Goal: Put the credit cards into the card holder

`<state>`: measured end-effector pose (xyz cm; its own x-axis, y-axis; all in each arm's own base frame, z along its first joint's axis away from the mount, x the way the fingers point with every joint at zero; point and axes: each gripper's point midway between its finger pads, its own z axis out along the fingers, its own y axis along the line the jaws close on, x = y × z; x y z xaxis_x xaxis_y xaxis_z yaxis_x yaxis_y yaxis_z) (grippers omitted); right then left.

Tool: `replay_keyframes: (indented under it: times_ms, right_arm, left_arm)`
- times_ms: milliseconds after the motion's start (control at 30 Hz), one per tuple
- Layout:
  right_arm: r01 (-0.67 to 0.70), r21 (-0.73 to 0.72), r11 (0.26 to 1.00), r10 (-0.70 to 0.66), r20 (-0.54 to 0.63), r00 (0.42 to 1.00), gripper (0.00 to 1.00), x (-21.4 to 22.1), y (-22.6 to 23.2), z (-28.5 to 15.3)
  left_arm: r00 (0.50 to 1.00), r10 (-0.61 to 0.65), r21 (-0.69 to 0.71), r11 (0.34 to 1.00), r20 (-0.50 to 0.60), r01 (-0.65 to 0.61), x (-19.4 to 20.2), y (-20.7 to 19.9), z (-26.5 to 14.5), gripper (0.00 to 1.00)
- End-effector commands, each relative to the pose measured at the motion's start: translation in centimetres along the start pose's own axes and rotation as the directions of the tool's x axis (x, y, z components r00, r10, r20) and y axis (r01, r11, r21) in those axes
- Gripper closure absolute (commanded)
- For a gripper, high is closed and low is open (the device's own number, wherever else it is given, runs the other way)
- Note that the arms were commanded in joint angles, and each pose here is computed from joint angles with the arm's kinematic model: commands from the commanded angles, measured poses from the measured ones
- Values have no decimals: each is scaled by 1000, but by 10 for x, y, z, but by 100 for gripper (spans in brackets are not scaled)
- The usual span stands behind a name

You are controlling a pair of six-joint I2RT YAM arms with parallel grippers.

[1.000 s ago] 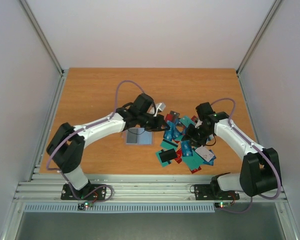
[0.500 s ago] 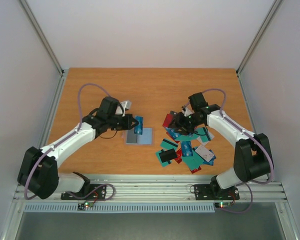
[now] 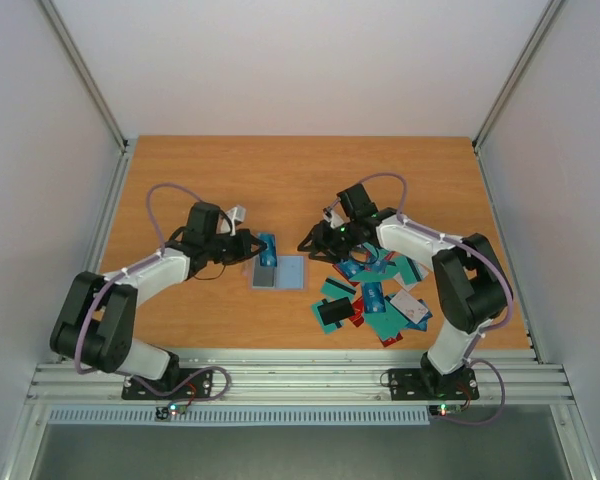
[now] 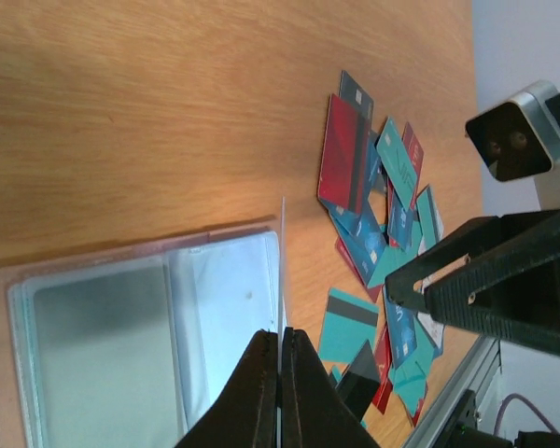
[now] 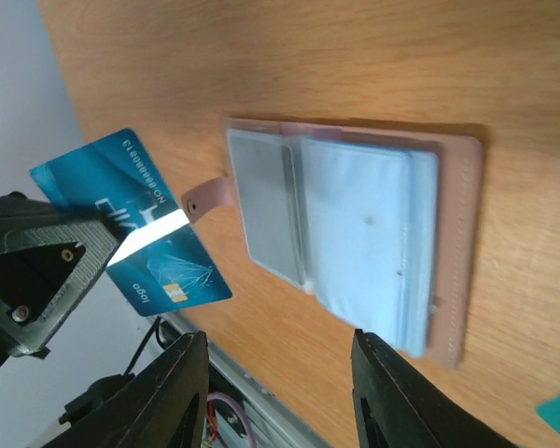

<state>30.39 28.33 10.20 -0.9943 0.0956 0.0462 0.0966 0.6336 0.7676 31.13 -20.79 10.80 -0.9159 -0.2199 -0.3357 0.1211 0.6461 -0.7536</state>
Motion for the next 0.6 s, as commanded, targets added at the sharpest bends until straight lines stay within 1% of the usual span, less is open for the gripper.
replay_keyframes:
  times_ms: [0, 333, 567]
  right_arm:
    - [22, -20, 1000, -22, 13, 1000, 57, -8, 10, 12]
    - [-15, 15, 1000, 15, -34, 999, 59, -5, -16, 37]
    - [-39, 63, 997, 41, -39, 998, 61, 2, -36, 42]
  left_arm:
    - [998, 38, 90, 995, 59, -43, -21, -9, 4, 100]
    - [999, 37, 70, 997, 33, -39, -18, 16, 22, 100]
    - [999, 27, 67, 997, 20, -28, -12, 27, 30, 100]
